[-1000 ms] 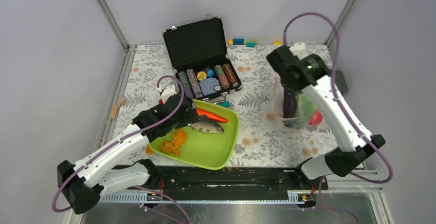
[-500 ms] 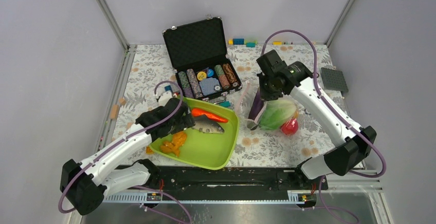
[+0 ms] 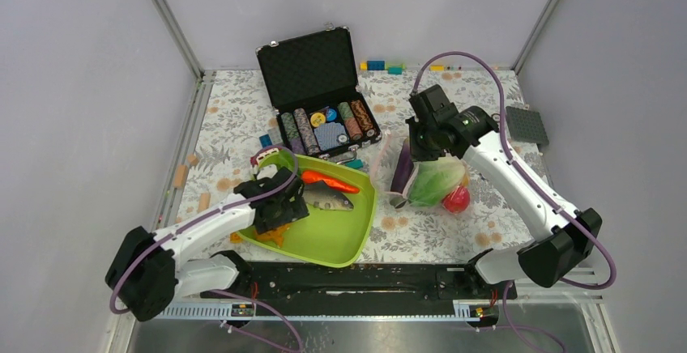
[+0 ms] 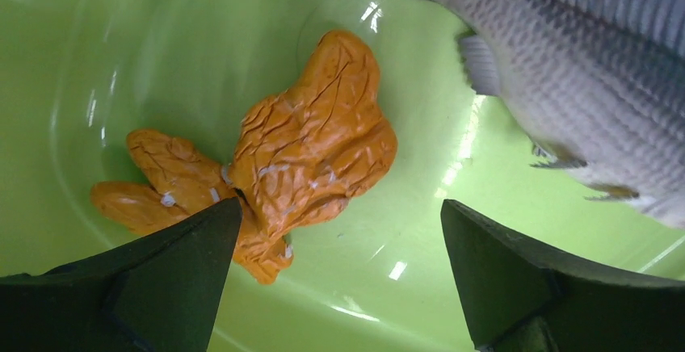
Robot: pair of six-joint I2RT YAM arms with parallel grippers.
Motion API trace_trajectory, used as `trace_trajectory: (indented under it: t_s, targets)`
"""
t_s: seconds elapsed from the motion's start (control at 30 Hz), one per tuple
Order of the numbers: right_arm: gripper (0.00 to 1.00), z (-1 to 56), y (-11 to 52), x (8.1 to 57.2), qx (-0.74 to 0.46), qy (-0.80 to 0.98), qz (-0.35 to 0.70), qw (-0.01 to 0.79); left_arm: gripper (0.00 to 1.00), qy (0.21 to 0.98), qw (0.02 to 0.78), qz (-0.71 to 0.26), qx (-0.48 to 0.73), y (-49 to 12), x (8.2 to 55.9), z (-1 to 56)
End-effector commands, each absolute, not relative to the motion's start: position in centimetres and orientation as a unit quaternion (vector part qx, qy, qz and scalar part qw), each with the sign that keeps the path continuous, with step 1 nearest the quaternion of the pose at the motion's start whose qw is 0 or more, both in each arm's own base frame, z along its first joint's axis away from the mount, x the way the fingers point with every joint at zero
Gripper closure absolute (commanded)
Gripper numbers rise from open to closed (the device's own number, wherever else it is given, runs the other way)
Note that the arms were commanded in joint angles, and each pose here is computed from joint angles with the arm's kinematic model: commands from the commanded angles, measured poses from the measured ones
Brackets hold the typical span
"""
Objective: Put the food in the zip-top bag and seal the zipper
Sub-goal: Pick up the fake vegetable from the bin.
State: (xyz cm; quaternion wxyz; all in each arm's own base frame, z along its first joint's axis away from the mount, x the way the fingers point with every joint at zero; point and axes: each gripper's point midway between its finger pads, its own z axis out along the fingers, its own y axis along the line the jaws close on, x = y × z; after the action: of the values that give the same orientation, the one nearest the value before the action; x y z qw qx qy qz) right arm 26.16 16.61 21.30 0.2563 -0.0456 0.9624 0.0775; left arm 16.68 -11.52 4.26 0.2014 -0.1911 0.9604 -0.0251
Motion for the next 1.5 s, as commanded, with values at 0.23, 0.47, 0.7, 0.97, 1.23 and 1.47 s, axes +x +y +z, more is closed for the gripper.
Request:
trace_trajectory:
  t_s: [0.23,0.47,0.7,0.97,1.23,1.47]
  targets:
    - [0.89,22.7,16.4,26.6,-0.048,0.95,0.087,0.296,0.22,0.955,0.202,-0.031,-0.216,-13.3,19.0,1.6]
    - [0.89,22.7,16.3,26.6,-0.047,0.95,0.084,0.298,0.45,0.961,0.187,-0.025,-0.204,-13.5,18.7,1.0]
    - [0.89,23.3,16.1,26.3,-0.045,0.946,0.093,0.308,0.62,0.955,0.209,-0.048,-0.206,-13.9,19.3,2.9]
    - [0.89,23.9,16.1,26.0,-0.045,0.942,0.103,0.317,0.67,0.937,0.262,-0.098,-0.21,-13.6,19.5,7.4]
    - [0.89,24.1,16.7,25.8,-0.052,0.94,0.121,0.316,0.68,0.906,0.328,-0.205,-0.171,-15.3,20.0,14.2]
    - [0.89,24.6,17.5,25.2,-0.056,0.936,0.149,0.314,0.7,0.789,0.418,-0.447,0.046,-23.4,18.8,26.6]
